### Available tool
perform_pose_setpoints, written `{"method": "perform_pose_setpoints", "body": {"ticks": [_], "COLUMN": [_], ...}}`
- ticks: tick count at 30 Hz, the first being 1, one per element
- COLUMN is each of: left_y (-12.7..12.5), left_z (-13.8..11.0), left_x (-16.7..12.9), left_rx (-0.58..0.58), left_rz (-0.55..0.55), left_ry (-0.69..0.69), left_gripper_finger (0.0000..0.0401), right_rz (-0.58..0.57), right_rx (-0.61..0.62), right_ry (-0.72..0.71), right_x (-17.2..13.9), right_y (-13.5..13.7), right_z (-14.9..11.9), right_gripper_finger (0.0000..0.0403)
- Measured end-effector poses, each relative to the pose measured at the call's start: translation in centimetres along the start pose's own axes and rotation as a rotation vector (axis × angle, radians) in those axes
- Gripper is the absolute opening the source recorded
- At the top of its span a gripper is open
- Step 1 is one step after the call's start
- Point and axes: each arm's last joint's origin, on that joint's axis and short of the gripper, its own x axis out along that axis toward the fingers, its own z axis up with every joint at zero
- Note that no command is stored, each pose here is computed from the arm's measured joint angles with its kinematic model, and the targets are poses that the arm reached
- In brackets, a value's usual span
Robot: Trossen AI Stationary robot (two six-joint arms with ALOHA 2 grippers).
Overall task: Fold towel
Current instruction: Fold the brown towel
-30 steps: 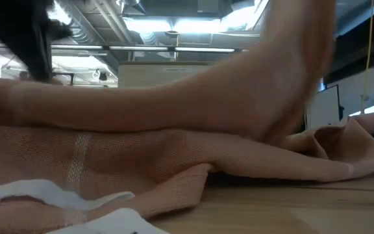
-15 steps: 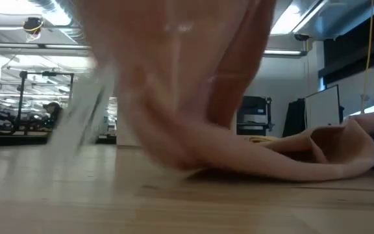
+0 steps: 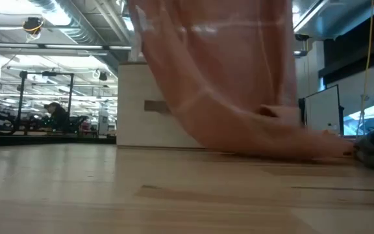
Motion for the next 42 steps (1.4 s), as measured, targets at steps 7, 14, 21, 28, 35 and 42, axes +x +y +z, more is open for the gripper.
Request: {"method": "perform_pose_setpoints", "body": {"ticks": [7,14,21,28,35,42], "left_y": [2.9,5.0,7.7,10.5,12.2,12.2], "left_z": [2.8,4.2,3.8,3.4,3.0,2.9], "left_x": [-0.8,-1.1,-0.2,-0.8,-1.6,-1.6], "left_rx": [0.029,0.092,0.114,0.104,0.094,0.086], "left_rz": [0.126,0.189,0.319,0.397,0.432,0.420], "left_ry": [-0.070,-0.099,-0.053,-0.030,-0.020,-0.032], "left_gripper_finger": [0.0007,0.0004,0.0003,0.0007,0.0009,0.0009], "right_rz": [-0.111,-0.156,-0.235,-0.232,0.041,0.044], "right_rx": [-0.050,-0.148,-0.226,-0.290,-0.209,-0.116], "right_ry": [-0.082,-0.106,-0.075,-0.111,-0.247,-0.174], "right_x": [0.5,0.6,2.5,2.6,2.1,2.7], "right_y": [-2.2,-3.4,-4.3,-5.3,-6.0,-7.7], "right_z": [2.6,3.3,2.8,2.6,0.9,-0.6], "right_gripper_finger": [0.0006,0.0008,0.0006,0.0006,0.0004,0.0004]}}
